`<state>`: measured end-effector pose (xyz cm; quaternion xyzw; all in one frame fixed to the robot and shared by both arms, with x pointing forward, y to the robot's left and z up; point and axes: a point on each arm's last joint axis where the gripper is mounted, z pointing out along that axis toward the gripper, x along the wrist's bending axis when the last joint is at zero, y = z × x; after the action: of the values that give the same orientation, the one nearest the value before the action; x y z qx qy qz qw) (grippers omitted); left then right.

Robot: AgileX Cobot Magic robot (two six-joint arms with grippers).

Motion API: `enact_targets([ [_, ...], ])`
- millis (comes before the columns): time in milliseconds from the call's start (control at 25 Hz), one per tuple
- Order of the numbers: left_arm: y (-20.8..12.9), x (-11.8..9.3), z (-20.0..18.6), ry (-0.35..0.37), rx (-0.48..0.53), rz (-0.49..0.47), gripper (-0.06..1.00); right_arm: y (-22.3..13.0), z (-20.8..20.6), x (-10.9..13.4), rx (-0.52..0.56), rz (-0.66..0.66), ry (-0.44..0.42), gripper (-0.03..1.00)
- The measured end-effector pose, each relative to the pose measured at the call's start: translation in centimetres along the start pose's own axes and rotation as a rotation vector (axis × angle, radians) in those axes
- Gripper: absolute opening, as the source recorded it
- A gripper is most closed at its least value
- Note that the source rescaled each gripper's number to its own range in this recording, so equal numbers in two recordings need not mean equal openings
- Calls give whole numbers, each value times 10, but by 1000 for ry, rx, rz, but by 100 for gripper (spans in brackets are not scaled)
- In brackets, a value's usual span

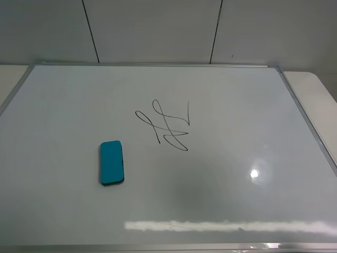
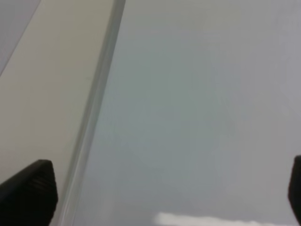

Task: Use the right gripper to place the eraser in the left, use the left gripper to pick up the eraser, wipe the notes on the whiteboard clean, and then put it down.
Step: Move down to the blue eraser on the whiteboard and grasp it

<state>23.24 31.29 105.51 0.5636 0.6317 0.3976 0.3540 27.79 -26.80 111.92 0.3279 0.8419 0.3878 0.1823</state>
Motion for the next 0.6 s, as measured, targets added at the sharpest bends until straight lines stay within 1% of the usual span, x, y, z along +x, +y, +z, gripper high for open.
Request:
enact_targets([
  [120,0,0,0,0,0,0,100,-23,6,2,-43,46,20,100],
  [240,0,0,0,0,0,0,100,-41,-4,-1,-124,125,-31,100],
  [360,0,0,0,0,0,0,100,-53,-20,-2,-214,190,-157,100],
  [400,0,0,0,0,0,0,100,-56,-23,0,-231,205,-191,100],
  [440,0,0,0,0,0,0,100,-61,-27,2,-248,223,-245,100],
  [520,0,0,0,0,0,0,100,-67,-30,7,-243,222,-313,100],
  [600,0,0,0,0,0,0,100,-71,-30,13,-229,231,-398,100],
])
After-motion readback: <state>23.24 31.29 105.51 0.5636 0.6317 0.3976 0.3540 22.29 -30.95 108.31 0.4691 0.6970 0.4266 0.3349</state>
